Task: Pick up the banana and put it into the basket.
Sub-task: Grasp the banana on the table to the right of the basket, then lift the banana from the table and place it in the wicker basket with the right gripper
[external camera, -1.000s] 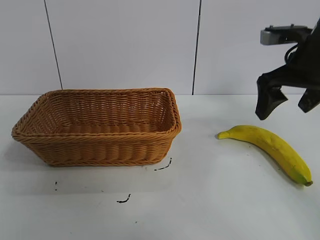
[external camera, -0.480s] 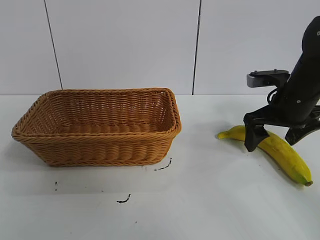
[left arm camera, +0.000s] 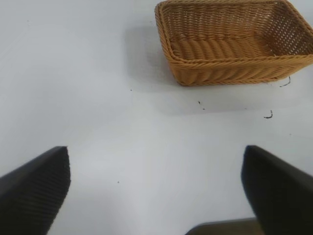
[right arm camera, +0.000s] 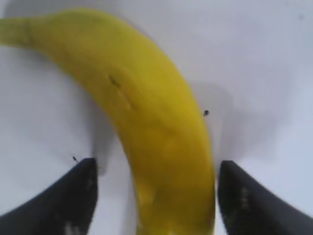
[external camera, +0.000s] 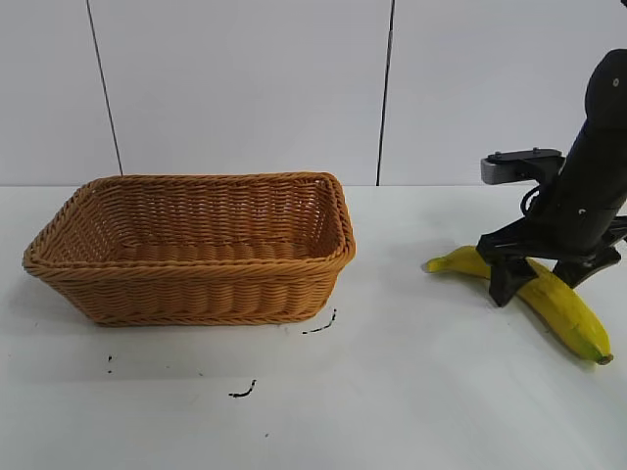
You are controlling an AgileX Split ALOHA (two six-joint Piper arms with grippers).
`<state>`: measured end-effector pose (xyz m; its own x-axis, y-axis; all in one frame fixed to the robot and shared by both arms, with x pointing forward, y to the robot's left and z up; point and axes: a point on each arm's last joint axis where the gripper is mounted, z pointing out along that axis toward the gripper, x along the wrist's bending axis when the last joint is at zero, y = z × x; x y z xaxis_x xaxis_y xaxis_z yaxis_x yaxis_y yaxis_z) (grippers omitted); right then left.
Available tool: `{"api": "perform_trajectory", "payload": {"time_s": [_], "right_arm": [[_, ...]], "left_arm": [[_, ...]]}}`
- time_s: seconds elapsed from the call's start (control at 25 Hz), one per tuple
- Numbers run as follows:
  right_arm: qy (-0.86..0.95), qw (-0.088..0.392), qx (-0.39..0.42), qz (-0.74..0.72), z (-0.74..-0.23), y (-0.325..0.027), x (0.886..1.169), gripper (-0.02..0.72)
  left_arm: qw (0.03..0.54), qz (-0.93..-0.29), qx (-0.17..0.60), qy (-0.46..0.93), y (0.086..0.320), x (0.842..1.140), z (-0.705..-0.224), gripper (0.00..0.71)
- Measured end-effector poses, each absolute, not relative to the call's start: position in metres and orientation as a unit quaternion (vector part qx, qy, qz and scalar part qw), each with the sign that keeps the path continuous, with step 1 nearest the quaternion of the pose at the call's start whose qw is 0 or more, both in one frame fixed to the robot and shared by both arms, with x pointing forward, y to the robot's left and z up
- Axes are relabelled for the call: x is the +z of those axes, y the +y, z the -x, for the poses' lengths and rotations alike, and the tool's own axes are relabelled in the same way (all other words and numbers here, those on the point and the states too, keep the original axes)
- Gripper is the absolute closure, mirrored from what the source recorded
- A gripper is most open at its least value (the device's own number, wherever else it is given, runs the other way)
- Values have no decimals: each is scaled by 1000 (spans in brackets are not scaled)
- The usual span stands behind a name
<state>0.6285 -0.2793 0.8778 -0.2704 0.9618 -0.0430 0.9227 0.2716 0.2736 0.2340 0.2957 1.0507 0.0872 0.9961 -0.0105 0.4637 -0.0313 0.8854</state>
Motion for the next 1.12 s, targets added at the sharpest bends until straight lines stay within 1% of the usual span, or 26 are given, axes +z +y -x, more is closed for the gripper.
{"api": "perform_trajectory", "payload": {"time_s": [0.16, 0.28, 0.4, 0.6, 0.68, 0.76, 0.92, 1.0, 1.12], "right_arm": [[801, 107, 89, -582, -629, -281, 878, 401], [807, 109, 81, -574, -626, -282, 887, 401], [805, 116, 85, -576, -627, -282, 915, 401], [795, 119, 96, -586, -631, -281, 985, 401], [796, 115, 93, -587, -635, -281, 1006, 401], [791, 111, 108, -591, -640, -278, 1026, 401], [795, 122, 129, -580, -646, -267, 1055, 401], [805, 128, 132, -564, -647, -254, 1066, 401], [822, 150, 137, -532, -653, -229, 1079, 401]], "left_arm": [[384, -629, 346, 580, 296, 1051, -234, 20], [384, -629, 346, 580, 296, 1051, -234, 20], [384, -629, 346, 580, 296, 1051, -234, 20], [384, -629, 346, 580, 296, 1051, -234, 20], [384, -629, 346, 580, 296, 1051, -234, 20], [384, -629, 346, 580, 296, 1051, -234, 20], [384, -629, 346, 580, 296, 1051, -234, 20], [384, -629, 346, 580, 296, 1051, -234, 20], [384, -629, 346, 580, 296, 1051, -234, 20]]}}
